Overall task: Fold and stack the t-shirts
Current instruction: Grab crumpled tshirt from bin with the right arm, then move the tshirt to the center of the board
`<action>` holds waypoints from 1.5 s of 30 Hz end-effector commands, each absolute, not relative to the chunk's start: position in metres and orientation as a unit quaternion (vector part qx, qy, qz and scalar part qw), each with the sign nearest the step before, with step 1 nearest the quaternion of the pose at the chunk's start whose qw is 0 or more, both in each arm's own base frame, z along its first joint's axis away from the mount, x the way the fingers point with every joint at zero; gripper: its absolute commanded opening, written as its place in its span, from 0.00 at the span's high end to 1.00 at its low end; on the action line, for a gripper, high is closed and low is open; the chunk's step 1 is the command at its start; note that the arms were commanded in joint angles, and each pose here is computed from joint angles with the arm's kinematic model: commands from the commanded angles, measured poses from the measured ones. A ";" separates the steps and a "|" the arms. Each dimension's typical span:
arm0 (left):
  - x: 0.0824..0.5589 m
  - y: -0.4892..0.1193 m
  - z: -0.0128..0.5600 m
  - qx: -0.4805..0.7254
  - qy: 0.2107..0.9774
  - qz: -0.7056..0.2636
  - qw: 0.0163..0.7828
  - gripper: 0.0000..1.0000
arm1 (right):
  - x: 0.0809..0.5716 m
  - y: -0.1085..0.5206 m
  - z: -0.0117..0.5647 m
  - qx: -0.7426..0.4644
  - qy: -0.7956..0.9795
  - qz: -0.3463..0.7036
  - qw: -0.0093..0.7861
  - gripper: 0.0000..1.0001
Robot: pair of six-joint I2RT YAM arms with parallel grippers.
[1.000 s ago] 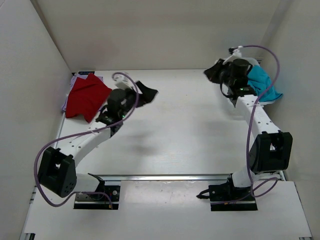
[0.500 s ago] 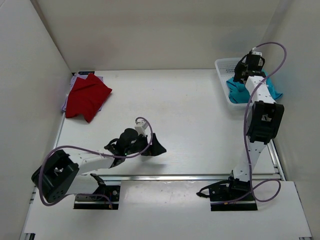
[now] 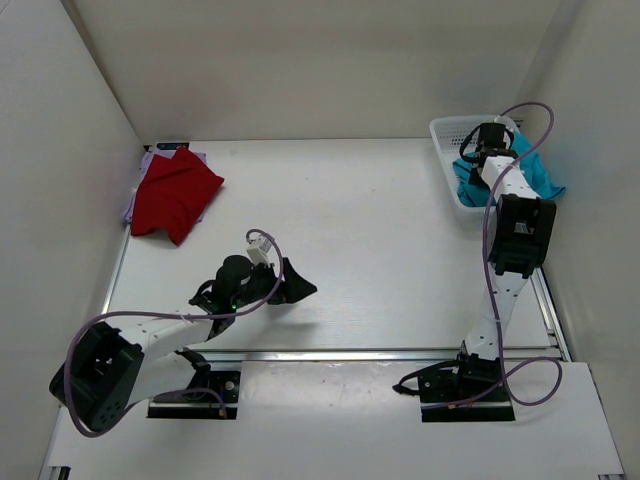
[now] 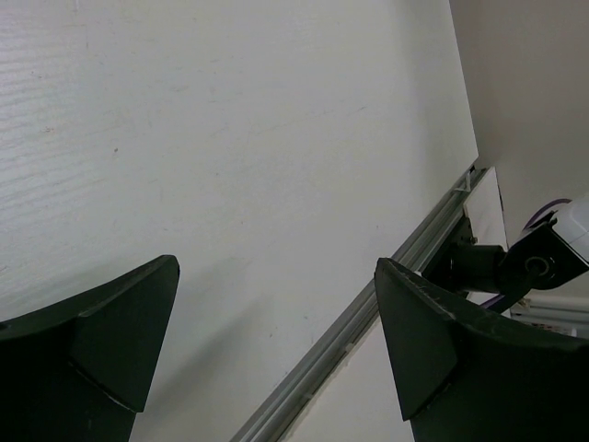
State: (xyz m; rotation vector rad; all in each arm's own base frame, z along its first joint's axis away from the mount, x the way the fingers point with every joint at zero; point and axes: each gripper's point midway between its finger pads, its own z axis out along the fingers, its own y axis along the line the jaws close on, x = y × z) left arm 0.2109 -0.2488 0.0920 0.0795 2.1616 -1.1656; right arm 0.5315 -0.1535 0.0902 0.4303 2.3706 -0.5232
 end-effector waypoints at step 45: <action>0.291 -0.126 0.136 -0.180 0.787 -0.395 0.438 0.01 | 0.303 0.179 0.569 -0.220 0.506 0.468 0.691 1.00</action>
